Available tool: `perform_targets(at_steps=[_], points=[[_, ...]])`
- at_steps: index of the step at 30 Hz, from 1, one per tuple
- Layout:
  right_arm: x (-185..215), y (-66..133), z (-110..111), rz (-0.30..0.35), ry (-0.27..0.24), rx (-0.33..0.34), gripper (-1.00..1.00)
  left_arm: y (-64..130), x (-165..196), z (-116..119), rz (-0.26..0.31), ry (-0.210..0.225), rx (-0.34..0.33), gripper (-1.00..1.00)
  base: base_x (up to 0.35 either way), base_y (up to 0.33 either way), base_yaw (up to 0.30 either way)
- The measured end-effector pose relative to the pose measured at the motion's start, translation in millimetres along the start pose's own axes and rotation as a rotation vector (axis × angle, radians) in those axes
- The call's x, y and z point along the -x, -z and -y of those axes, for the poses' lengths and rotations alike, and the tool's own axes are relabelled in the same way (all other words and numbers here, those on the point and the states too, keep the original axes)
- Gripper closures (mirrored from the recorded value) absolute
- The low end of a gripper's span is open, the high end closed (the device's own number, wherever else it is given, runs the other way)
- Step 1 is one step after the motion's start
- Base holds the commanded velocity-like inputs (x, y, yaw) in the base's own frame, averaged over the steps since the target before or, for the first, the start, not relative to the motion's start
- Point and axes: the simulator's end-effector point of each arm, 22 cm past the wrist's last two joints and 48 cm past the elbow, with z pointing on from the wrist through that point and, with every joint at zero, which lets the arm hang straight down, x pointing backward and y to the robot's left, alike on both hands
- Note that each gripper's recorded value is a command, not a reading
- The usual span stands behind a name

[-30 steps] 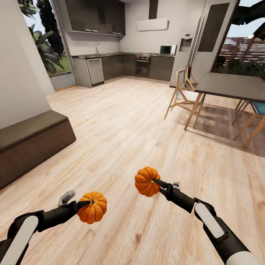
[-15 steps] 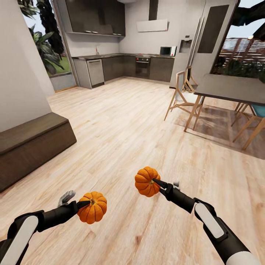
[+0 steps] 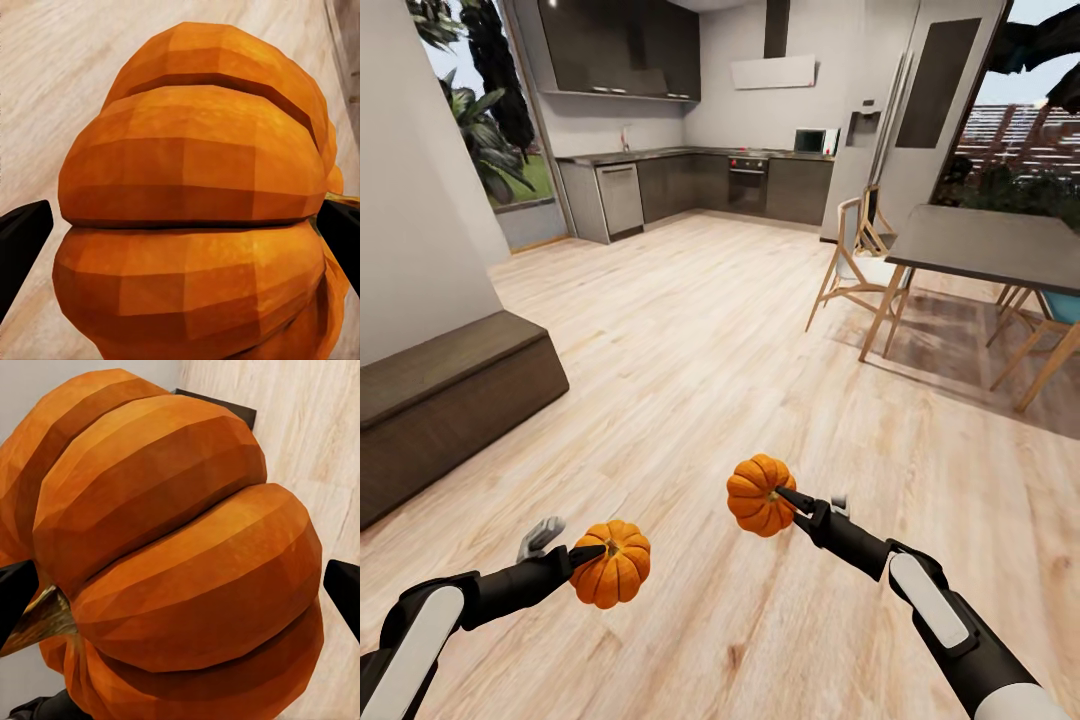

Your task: Place each of the two pumpkins and all three candles from the living room inside a cabinet in the living room (use any cabinet), then make sure every cabinet is closed, and position the cauldron so it is next to a table in the living room.

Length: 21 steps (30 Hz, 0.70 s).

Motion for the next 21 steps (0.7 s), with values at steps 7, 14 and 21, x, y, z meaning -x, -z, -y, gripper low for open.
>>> perform_targets(at_steps=[7, 14, 21], points=[[5, 0.7, -2, 0.018, 0.015, 0.001, 1.0, 1.1, 1, 1, 0.003, -0.003, 0.0, 1.0, 0.0, 0.0, -0.037], [6, 0.9, -7, 0.022, 0.023, 0.008, 1.0, 3.8, 3, 4, 0.011, -0.008, -0.005, 1.0, 0.0, 0.0, -0.078], [8, 1.9, -12, 0.025, 0.031, 0.014, 1.0, 6.6, 6, 7, 0.018, -0.014, -0.009, 1.0, -0.059, 0.0, -0.083]])
